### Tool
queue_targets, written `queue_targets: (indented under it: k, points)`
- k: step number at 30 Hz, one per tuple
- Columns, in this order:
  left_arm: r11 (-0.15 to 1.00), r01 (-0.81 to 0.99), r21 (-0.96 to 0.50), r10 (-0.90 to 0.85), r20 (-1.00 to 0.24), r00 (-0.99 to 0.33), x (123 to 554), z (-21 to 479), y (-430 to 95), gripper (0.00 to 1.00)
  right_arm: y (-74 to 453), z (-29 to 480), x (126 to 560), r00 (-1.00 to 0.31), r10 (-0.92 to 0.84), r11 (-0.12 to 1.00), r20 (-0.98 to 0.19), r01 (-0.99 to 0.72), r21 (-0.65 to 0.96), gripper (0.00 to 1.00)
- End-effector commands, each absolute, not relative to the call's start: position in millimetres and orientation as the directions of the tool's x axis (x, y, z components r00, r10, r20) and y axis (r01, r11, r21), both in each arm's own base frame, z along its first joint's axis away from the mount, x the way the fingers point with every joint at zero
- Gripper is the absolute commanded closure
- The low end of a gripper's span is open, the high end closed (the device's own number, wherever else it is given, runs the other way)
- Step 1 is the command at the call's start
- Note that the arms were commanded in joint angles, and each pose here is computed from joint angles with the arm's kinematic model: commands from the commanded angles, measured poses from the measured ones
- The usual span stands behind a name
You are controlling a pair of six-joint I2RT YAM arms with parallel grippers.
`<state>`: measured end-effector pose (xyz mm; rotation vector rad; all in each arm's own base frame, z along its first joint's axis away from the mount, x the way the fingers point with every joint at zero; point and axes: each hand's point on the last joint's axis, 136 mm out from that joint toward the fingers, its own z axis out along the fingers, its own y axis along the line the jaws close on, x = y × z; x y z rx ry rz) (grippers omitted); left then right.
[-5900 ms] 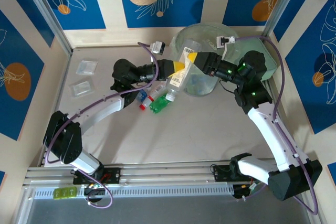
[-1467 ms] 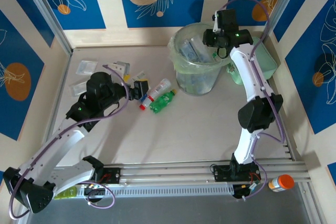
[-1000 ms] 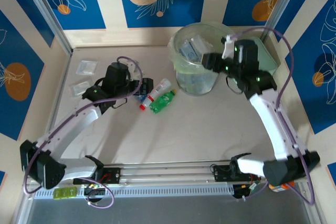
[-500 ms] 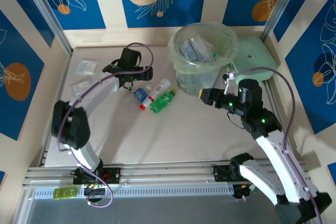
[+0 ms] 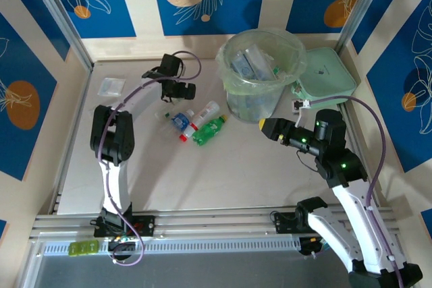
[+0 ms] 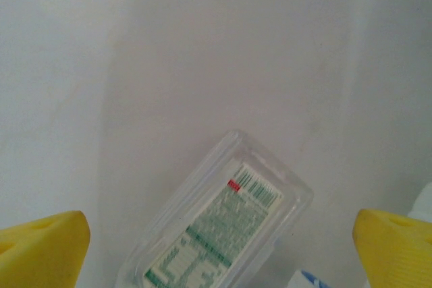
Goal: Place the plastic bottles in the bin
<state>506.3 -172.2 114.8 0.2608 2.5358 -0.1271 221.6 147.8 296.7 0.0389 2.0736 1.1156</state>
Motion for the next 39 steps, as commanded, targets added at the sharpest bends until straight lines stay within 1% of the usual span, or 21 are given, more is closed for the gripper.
queue_targets:
  k: [1, 6, 14, 17, 21, 24, 26, 28, 31, 32, 33, 36, 39]
  points:
    - [0.960, 0.277, -0.034, 0.226, -0.488, -0.843, 504, 94, -174, 0.01, 152, 297, 220, -0.723, 0.357, 0.581, -0.591, -0.324, 0.747, 0.36]
    - [0.962, 0.272, -0.013, 0.238, -0.445, -0.863, 505, 74, -167, 0.01, 150, 291, 224, -0.734, 0.363, 0.576, -0.574, -0.308, 0.758, 0.36]
    - [0.978, 0.198, -0.059, 0.153, -0.430, -0.890, 513, 60, -149, 0.00, 152, 288, 230, -0.746, 0.363, 0.569, -0.559, -0.298, 0.767, 0.36]
    - [0.983, 0.177, -0.052, 0.139, -0.421, -0.897, 514, 55, -140, 0.01, 153, 289, 233, -0.747, 0.363, 0.568, -0.557, -0.296, 0.768, 0.36]
    - [0.990, 0.121, -0.069, 0.083, -0.402, -0.912, 514, 47, -123, 0.04, 154, 291, 237, -0.747, 0.362, 0.565, -0.558, -0.300, 0.769, 0.36]
    - [0.989, 0.097, -0.110, 0.044, -0.404, -0.914, 515, 45, -118, 0.11, 155, 289, 239, -0.751, 0.361, 0.567, -0.553, -0.294, 0.770, 0.36]
    - [0.986, 0.095, -0.139, 0.031, -0.404, -0.914, 514, 44, -121, 0.18, 155, 286, 240, -0.753, 0.359, 0.568, -0.551, -0.292, 0.770, 0.36]
    - [0.982, 0.099, -0.158, 0.026, -0.406, -0.913, 515, 45, -124, 0.28, 155, 283, 242, -0.755, 0.362, 0.573, -0.547, -0.282, 0.769, 0.36]
    - [0.987, 0.083, -0.137, 0.019, -0.413, -0.911, 517, 47, -119, 0.43, 156, 289, 241, -0.754, 0.371, 0.557, -0.543, -0.287, 0.780, 0.36]
    - [0.989, 0.077, -0.128, 0.018, -0.414, -0.910, 517, 48, -116, 0.46, 156, 294, 240, -0.750, 0.371, 0.553, -0.547, -0.295, 0.779, 0.36]
    - [0.990, 0.073, -0.119, 0.017, -0.417, -0.909, 517, 49, -114, 0.48, 157, 298, 239, -0.746, 0.369, 0.553, -0.554, -0.302, 0.776, 0.37]
    - [0.991, 0.060, -0.118, 0.002, -0.439, -0.898, 519, 62, -110, 0.50, 157, 308, 237, -0.735, 0.360, 0.565, -0.574, -0.318, 0.761, 0.37]
    - [0.991, 0.055, -0.121, -0.011, -0.483, -0.876, 521, 87, -109, 0.52, 158, 315, 234, -0.730, 0.353, 0.569, -0.586, -0.330, 0.753, 0.37]
